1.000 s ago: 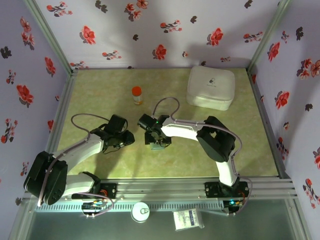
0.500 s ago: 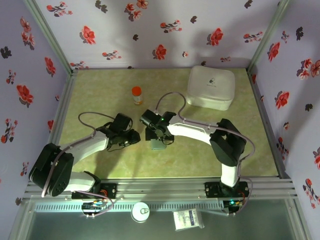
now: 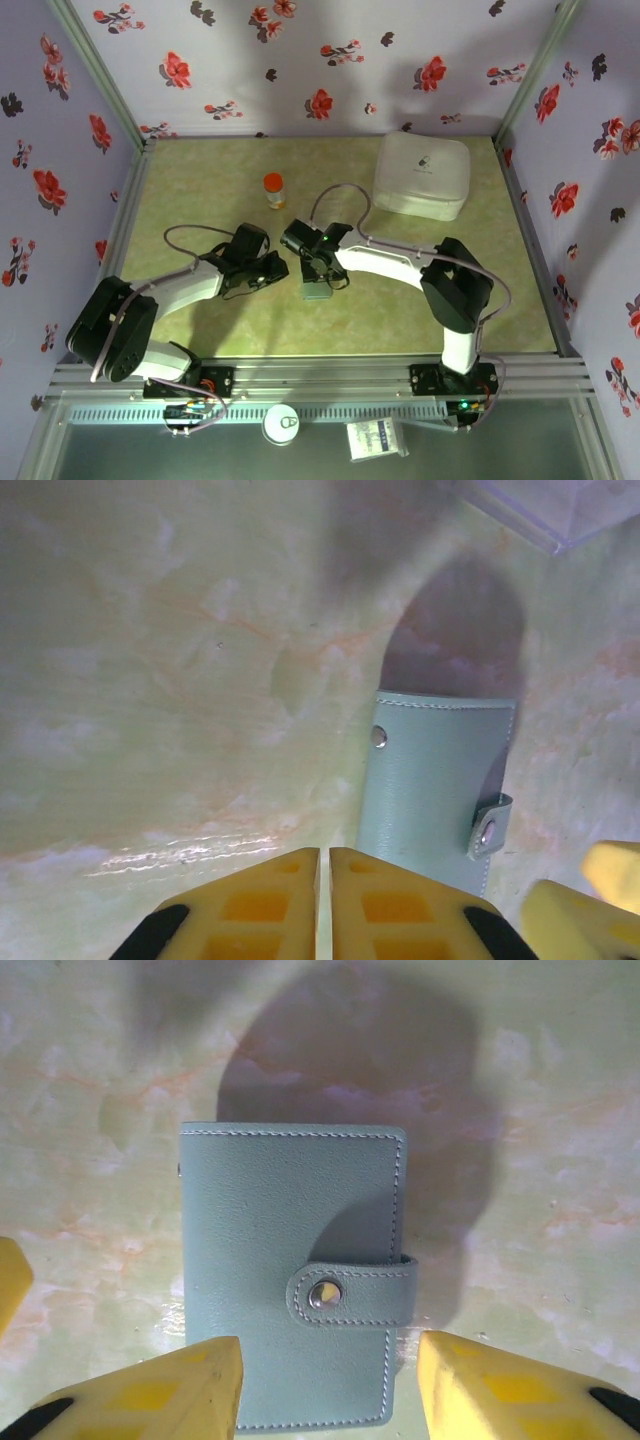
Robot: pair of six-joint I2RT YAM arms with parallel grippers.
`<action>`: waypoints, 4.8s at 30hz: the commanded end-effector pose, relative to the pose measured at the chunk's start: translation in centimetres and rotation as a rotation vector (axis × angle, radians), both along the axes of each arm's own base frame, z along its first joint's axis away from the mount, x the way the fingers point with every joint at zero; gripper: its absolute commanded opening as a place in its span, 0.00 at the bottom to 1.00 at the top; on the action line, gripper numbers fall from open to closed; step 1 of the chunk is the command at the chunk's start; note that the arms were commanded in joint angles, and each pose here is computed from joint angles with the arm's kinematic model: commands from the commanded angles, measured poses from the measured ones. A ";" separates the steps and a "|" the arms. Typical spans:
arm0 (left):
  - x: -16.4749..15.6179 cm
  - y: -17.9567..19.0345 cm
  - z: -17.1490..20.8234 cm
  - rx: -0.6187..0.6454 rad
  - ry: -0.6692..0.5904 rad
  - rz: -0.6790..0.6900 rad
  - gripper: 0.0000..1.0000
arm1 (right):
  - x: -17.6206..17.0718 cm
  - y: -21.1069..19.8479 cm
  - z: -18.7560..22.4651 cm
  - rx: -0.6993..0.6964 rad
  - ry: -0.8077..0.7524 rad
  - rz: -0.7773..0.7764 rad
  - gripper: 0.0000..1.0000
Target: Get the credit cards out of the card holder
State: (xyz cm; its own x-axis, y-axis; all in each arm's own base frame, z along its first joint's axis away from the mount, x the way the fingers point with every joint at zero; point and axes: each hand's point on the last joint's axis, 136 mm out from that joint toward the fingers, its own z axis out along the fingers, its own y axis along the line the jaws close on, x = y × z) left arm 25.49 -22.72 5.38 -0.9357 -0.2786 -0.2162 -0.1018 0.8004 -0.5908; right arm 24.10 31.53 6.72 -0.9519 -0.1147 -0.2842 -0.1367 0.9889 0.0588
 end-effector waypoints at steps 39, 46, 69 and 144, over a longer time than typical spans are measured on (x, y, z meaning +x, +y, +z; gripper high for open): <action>-0.5 -4.4 -0.1 -0.082 0.040 -0.079 0.02 | -0.4 -1.1 -5.6 -0.004 0.144 -0.002 0.23; -0.6 -5.2 -0.7 -0.092 0.048 -0.089 0.02 | -0.5 -1.2 -5.7 0.017 0.149 -0.008 0.17; -4.5 -0.5 -8.8 0.090 0.249 0.016 0.02 | 0.8 -4.0 -2.4 0.093 0.003 -0.093 0.00; -5.2 -6.1 -1.7 -0.149 0.156 -0.120 0.08 | -0.6 -1.9 -1.4 -0.017 0.059 -0.071 0.43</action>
State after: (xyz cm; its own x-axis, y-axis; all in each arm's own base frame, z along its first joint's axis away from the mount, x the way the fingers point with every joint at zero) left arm 20.00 -28.58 2.55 -0.9849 -0.1730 -0.0097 -0.1225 0.7346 -0.6673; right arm 23.39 30.13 5.08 -0.9732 -0.0642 -0.2207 -0.0827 0.9937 0.0753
